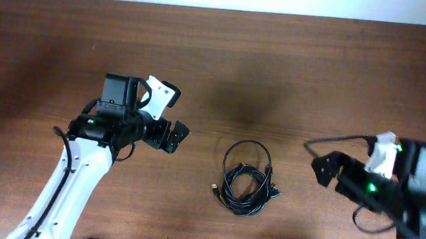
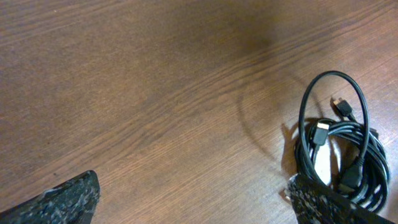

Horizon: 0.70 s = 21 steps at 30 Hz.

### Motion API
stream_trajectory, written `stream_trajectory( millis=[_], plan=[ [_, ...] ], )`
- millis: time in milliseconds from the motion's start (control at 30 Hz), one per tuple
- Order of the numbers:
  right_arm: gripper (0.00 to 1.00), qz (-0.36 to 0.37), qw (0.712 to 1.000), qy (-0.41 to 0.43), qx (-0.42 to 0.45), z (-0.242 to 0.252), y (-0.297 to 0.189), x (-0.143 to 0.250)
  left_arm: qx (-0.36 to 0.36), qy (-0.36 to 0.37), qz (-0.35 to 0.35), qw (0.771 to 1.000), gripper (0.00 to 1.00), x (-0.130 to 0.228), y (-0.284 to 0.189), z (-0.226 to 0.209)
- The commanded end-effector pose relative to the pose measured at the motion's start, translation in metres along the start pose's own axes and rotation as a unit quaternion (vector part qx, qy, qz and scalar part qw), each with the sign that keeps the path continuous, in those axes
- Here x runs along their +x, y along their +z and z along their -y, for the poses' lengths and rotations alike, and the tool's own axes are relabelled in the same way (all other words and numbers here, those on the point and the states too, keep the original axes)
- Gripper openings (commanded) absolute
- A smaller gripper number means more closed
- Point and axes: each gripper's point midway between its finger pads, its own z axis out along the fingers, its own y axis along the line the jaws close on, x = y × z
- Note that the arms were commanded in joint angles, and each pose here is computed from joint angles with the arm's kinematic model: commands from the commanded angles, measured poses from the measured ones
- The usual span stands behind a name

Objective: Untangle cables
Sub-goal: 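Lower the right gripper onto the cable bundle and grasp it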

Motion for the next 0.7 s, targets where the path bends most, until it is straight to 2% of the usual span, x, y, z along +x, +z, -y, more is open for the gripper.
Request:
stream_trajectory(
  millis=[0,100,233,433,667],
  plan=[
    [0.99,-0.087,0.994,0.030,-0.058,-0.017,0.032,-0.002,0.005,-0.003,0.009,1.000,0.99,-0.008,-0.002,0.001],
    [0.99,-0.172,0.980,0.075,-0.067,-0.013,0.064,0.004,0.006,-0.003,0.010,1.000,0.99,-0.008,-0.002,0.001],
    [0.99,-0.236,0.970,0.049,-0.044,-0.009,0.101,0.018,0.006,-0.003,0.010,1.000,0.99,-0.008,-0.002,0.001],
    [0.99,-0.257,0.964,-0.043,0.048,-0.001,0.124,0.043,0.006,-0.003,0.011,1.000,0.99,-0.009,-0.002,0.001],
    [0.99,-0.233,0.966,-0.104,0.029,-0.023,0.141,0.044,0.006,-0.003,0.011,1.000,0.99,-0.009,-0.002,0.001]
  ],
)
